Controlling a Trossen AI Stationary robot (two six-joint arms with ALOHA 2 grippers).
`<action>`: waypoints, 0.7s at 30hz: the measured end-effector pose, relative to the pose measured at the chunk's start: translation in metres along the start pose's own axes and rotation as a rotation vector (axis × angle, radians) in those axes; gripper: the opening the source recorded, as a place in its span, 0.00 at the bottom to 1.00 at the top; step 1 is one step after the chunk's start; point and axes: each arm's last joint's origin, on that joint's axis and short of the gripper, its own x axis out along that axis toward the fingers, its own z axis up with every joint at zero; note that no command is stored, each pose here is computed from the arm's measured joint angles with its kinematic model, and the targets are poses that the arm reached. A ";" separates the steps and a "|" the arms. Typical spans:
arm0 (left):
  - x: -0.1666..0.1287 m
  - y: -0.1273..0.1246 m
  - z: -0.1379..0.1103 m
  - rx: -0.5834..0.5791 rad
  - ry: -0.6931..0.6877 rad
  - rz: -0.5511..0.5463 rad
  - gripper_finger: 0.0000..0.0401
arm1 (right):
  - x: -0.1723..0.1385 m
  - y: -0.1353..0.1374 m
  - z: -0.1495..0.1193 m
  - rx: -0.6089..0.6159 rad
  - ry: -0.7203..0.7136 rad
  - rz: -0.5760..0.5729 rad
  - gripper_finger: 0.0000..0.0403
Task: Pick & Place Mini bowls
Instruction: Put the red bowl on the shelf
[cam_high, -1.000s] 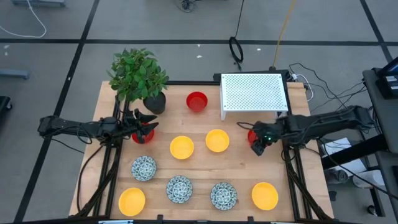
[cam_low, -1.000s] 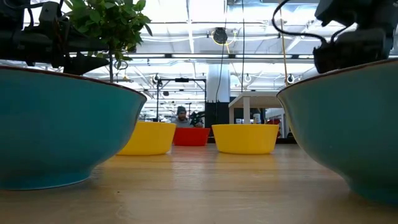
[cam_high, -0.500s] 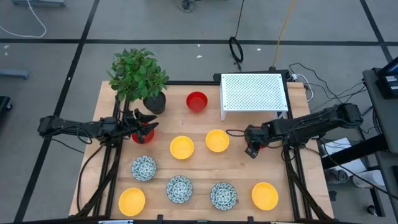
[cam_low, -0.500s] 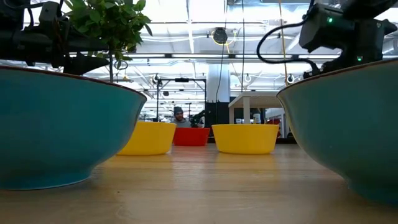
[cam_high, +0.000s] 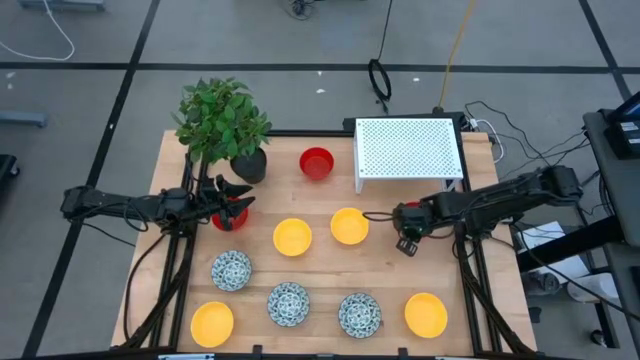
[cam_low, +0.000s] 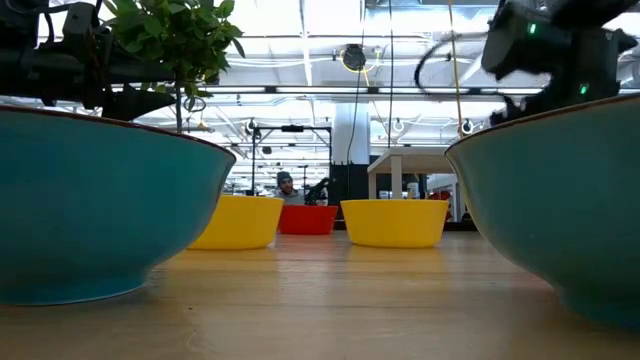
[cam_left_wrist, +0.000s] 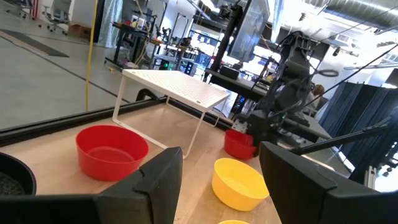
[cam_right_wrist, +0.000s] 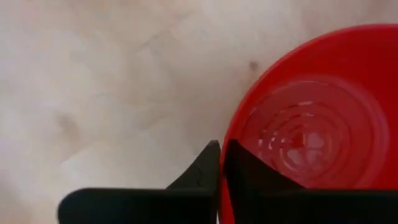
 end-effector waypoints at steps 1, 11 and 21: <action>0.000 0.000 0.000 0.000 0.000 0.000 0.54 | -0.006 0.003 0.001 -0.023 -0.015 0.035 0.01; 0.000 0.000 0.000 0.000 0.000 0.000 0.54 | -0.091 0.035 0.027 -0.237 -0.444 0.337 0.00; 0.000 0.000 0.000 -0.001 0.000 0.000 0.54 | -0.148 0.030 0.075 -0.335 -0.628 0.241 0.00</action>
